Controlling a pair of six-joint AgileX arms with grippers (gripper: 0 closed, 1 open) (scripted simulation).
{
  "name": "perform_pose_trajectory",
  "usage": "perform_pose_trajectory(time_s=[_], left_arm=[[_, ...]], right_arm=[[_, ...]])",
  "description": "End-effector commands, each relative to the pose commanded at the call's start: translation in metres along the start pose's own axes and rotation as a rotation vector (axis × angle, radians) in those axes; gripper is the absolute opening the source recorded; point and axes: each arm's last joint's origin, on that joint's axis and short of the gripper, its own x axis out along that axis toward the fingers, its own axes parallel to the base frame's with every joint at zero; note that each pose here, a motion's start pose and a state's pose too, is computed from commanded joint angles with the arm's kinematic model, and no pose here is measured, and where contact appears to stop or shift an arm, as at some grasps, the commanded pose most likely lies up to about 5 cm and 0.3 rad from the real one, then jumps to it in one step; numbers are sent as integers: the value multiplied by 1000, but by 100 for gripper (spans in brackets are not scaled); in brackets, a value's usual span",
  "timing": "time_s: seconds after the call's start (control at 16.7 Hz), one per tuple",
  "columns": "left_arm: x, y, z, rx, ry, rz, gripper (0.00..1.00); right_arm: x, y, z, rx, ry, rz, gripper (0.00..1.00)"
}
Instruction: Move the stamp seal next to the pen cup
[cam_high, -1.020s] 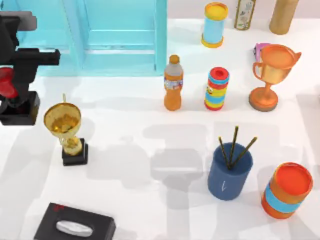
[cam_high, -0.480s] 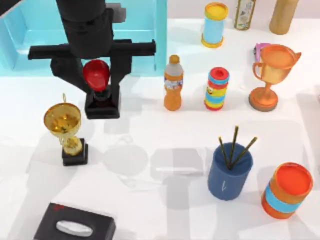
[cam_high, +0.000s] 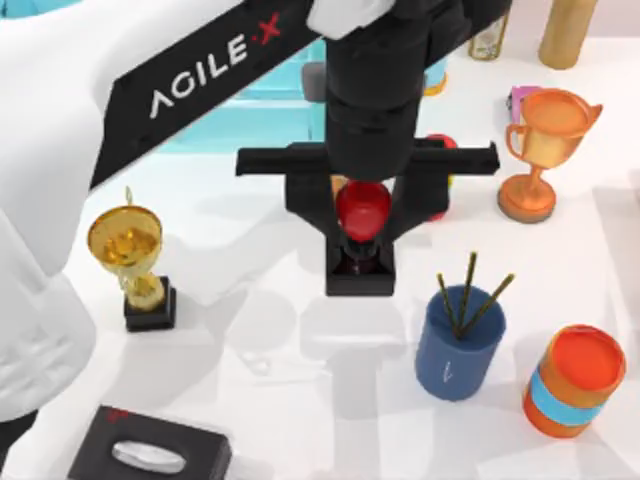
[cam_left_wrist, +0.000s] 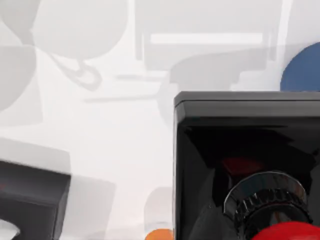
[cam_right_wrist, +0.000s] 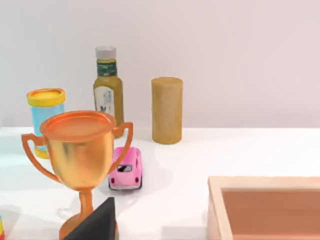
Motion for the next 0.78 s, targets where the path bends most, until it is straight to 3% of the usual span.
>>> perform_pose_trajectory(time_s=[0.42,0.78], left_arm=[[-5,-4,-5,-3,-21,-9,0],[9,-5,-5,-2,-21,-5,0]], right_arm=[[0,0,0,0,0,0,100],[0,0,0,0,0,0,100]])
